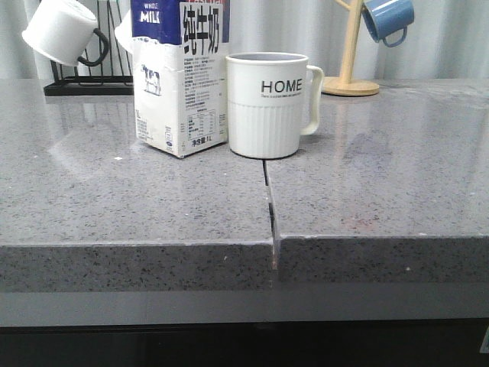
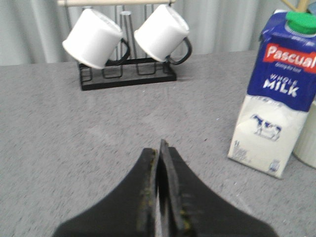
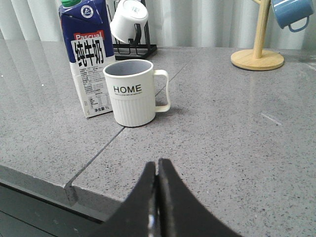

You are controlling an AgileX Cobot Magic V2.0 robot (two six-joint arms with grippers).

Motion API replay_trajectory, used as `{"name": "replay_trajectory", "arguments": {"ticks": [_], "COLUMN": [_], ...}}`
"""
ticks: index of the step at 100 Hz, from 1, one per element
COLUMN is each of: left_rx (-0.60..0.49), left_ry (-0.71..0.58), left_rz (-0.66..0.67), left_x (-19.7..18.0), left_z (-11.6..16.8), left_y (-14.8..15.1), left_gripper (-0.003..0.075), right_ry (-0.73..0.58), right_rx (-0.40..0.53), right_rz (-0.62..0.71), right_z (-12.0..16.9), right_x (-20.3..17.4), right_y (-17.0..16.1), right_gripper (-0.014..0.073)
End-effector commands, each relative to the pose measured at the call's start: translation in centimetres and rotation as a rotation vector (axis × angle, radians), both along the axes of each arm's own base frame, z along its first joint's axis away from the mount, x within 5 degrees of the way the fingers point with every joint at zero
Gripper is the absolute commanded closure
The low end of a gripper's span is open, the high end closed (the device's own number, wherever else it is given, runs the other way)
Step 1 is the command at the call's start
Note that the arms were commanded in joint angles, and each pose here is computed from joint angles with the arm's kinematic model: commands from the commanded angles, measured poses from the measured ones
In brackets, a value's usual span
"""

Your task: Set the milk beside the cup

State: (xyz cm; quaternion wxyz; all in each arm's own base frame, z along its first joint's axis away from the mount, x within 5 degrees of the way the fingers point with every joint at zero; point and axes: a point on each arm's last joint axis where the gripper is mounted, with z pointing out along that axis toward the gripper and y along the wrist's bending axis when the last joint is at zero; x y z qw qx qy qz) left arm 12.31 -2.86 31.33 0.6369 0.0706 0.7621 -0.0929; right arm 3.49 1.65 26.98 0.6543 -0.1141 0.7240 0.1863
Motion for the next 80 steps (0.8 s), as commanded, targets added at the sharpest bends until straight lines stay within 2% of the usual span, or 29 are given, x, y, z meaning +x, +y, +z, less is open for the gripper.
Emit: {"name": "replay_trajectory", "arguments": {"ticks": [1, 31, 56, 80], "left_rx": [-0.019, -0.036, -0.019, 0.009], "left_ry": [-0.087, -0.183, -0.11, -0.172], "left_rz": [0.038, 0.082, 0.133, 0.174], "left_x": [-0.8, -3.0, -4.2, -5.9], "left_z": [0.3, -2.7, -6.3, -9.2], "left_y": [0.6, 1.4, 2.0, 2.5], "left_gripper": [0.0741, 0.0741, 0.0741, 0.0741], "right_ry": [-0.083, -0.083, -0.083, -0.083], "right_rx": [0.03, 0.03, 0.03, 0.03], "right_rz": [-0.004, -0.004, -0.004, -0.004], "right_z": [1.4, 1.4, 1.4, 1.4], "right_x": [0.0, 0.0, 0.0, 0.0], "right_y": [-0.1, -0.1, -0.1, -0.1], "right_gripper": [0.0664, 0.0664, 0.0664, 0.0664]}}
